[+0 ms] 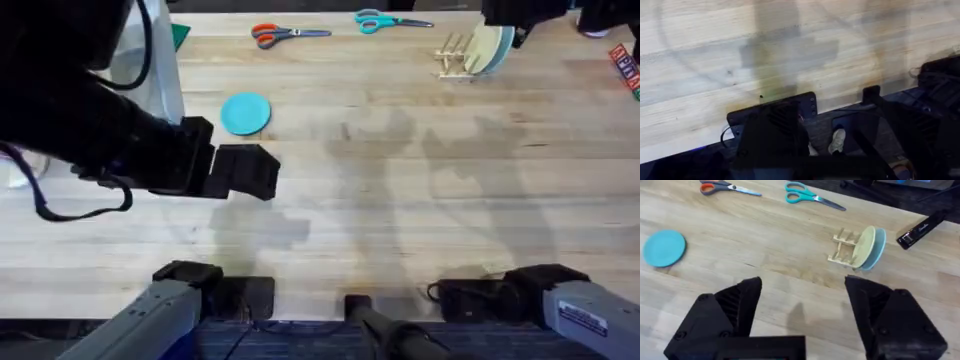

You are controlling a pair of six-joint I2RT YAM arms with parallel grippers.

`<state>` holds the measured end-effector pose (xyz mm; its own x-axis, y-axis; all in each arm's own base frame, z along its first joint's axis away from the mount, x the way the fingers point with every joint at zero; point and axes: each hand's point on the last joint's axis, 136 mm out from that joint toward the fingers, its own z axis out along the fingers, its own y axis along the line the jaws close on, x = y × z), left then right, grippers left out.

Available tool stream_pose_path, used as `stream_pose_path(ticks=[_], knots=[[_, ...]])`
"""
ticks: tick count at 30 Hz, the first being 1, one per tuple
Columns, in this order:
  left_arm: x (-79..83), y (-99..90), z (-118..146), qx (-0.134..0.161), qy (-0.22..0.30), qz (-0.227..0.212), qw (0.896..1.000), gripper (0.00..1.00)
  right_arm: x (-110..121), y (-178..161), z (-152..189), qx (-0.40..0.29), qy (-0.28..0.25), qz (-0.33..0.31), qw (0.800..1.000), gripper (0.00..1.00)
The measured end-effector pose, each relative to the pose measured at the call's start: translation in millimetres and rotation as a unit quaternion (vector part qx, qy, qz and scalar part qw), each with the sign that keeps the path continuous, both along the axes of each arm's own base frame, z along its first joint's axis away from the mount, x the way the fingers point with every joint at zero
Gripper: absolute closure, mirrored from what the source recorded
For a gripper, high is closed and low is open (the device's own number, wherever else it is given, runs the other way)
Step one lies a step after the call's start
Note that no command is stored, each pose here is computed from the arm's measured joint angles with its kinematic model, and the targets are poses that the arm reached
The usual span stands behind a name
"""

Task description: Pick up the plates from the table one by one and place each into a slot on the dish rack.

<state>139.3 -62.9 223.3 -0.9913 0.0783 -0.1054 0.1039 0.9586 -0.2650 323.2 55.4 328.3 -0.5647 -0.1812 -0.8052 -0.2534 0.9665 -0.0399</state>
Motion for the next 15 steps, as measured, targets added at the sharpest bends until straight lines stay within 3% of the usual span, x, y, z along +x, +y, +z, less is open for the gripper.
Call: stream_pose_path(ticks=[3,7,11,15], knots=[[1.9,0.0,0.2,0.000,-0.004,0.000,1.000,0.008,1.9,0.2,2.4,0.001,-0.006,0.000,1.000,0.007],[29.3,-2.6,4.9,-0.005,-0.060,0.006,0.998,0.008,2.4,0.3,3.3,0.001,-0.008,0.000,1.000,0.007],[29.4,-4.3,5.5,-0.013,-0.054,0.027,0.998,0.008,2.3,0.4,3.4,0.001,-0.008,0.000,1.000,0.007],[45.5,-6.6,10.2,-0.022,-0.084,0.040,0.995,0.008,2.4,0.4,3.3,0.001,-0.008,0.000,1.000,0.007]])
